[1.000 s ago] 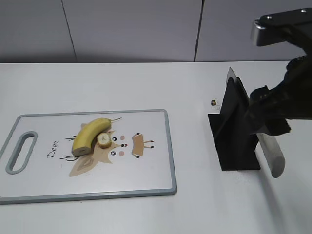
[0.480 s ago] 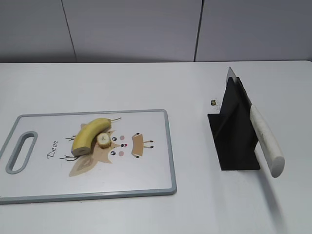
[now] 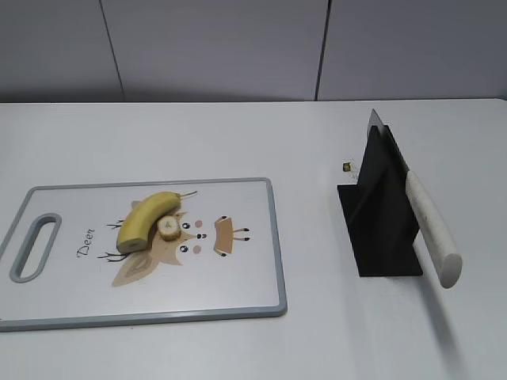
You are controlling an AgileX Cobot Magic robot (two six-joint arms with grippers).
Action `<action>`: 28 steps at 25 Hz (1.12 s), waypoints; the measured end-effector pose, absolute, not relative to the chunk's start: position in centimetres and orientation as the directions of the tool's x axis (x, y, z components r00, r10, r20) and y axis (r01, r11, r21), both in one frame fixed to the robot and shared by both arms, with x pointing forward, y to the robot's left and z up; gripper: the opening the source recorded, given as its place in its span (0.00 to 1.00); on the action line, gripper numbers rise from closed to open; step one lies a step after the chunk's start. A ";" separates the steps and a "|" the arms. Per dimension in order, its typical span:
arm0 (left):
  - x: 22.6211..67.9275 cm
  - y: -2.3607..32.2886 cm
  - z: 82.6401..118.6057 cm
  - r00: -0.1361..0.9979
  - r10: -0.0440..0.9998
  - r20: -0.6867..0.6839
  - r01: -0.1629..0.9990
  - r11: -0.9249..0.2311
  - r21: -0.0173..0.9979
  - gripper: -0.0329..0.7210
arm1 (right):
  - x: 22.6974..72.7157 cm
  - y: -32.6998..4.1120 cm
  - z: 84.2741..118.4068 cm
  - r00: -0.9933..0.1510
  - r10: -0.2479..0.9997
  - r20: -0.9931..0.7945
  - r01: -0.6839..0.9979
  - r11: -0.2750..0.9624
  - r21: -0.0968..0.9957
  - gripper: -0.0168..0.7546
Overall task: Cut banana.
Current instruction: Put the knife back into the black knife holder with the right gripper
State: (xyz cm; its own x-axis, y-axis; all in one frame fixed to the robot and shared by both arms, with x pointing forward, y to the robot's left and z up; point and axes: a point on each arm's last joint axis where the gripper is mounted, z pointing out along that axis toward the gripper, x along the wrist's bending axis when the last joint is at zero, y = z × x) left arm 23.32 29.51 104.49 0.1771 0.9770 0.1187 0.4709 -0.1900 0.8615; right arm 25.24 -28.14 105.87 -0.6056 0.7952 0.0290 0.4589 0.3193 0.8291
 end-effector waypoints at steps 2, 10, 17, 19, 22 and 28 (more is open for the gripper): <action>23.3 29.5 104.5 0.177 0.977 0.119 0.471 -0.190 0.861 0.75 | 24.9 -28.4 105.6 -0.607 0.794 0.033 0.451 0.311 0.837 0.79; 23.3 29.5 104.5 0.177 0.977 0.119 0.471 -0.190 0.861 0.69 | 23.9 -29.0 105.5 -0.608 0.793 0.030 0.401 0.274 0.874 0.79; 23.3 29.5 104.5 0.175 0.977 0.121 0.472 -0.191 0.861 0.68 | 22.9 -29.5 105.5 -0.607 0.794 0.035 0.358 0.234 0.904 0.79; 23.3 29.5 104.5 0.174 0.977 0.121 0.472 -0.191 0.861 0.68 | 22.9 -29.5 105.5 -0.592 0.805 0.041 0.365 0.223 0.904 0.79; 23.3 29.5 104.5 0.174 0.977 0.121 0.472 -0.191 0.861 0.68 | 22.9 -29.4 105.5 -0.536 0.843 0.043 0.380 0.195 0.904 0.79; 23.3 29.5 104.5 0.174 0.977 0.121 0.472 -0.191 0.861 0.68 | 23.1 -29.1 105.5 -0.327 0.944 0.048 0.416 0.098 0.904 0.79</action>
